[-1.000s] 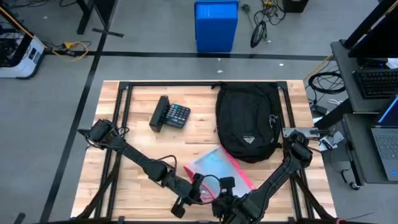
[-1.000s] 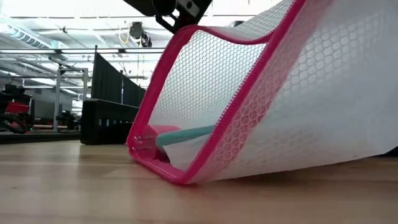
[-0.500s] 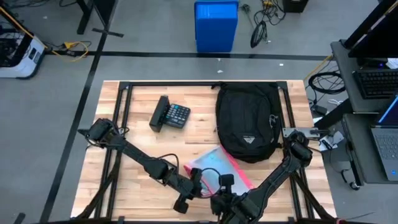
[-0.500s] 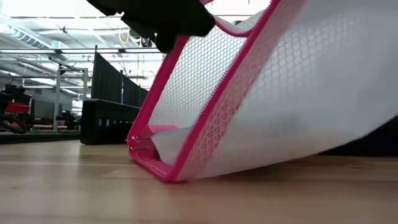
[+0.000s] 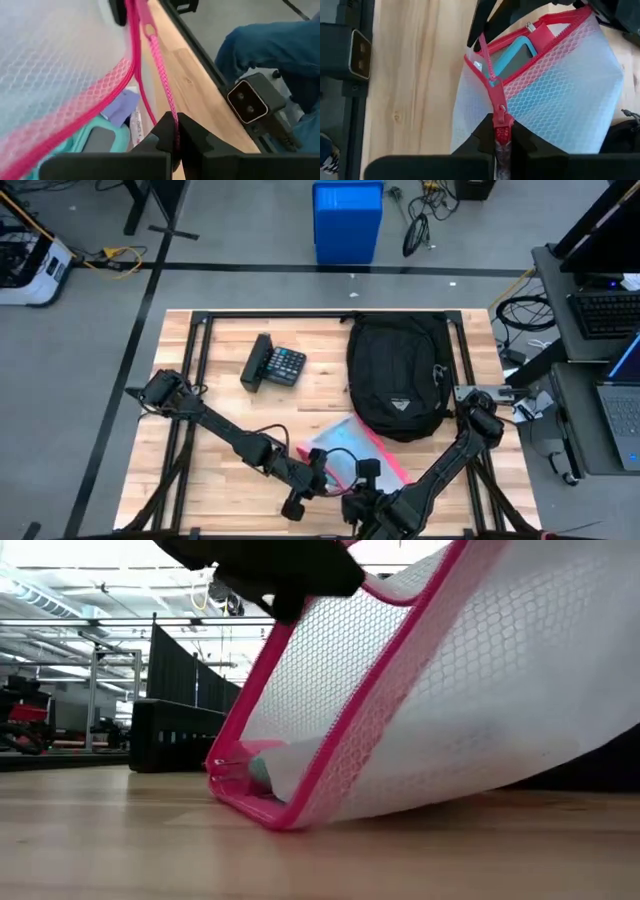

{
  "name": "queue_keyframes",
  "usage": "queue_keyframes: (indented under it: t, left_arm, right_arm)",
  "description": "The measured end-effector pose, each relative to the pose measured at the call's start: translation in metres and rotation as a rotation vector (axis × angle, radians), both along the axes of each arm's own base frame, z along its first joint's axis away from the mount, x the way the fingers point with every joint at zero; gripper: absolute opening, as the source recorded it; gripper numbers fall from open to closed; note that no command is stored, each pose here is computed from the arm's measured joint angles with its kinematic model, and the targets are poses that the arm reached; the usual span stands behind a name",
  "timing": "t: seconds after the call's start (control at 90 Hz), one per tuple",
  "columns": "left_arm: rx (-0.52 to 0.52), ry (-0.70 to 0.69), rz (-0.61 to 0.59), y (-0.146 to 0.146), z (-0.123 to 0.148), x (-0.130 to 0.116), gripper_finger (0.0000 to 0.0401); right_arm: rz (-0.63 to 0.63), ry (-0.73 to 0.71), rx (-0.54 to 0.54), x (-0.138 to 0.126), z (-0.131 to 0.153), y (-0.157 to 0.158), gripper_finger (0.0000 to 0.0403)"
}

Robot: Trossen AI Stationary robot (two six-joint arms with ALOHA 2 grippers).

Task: Unpack backpack
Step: Close the white zip bag

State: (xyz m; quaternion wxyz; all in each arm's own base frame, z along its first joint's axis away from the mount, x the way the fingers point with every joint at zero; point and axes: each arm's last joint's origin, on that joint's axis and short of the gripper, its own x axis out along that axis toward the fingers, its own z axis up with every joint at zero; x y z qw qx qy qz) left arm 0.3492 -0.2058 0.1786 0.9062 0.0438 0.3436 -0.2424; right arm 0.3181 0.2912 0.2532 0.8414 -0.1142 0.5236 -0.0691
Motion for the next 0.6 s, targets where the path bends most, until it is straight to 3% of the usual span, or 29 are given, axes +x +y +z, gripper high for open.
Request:
queue_keyframes:
  t: [0.133,0.6]
  left_arm:
    - [0.013,-0.069,0.0,0.001,0.004,0.004,0.0001]
    - [0.066,-0.213,-0.022,0.004,0.018,0.01,0.0001]
  right_arm:
    - [0.0,-0.029,0.035,-0.003,0.017,-0.005,0.0]
    - [0.026,-0.039,-0.02,0.008,0.022,-0.021,0.0]
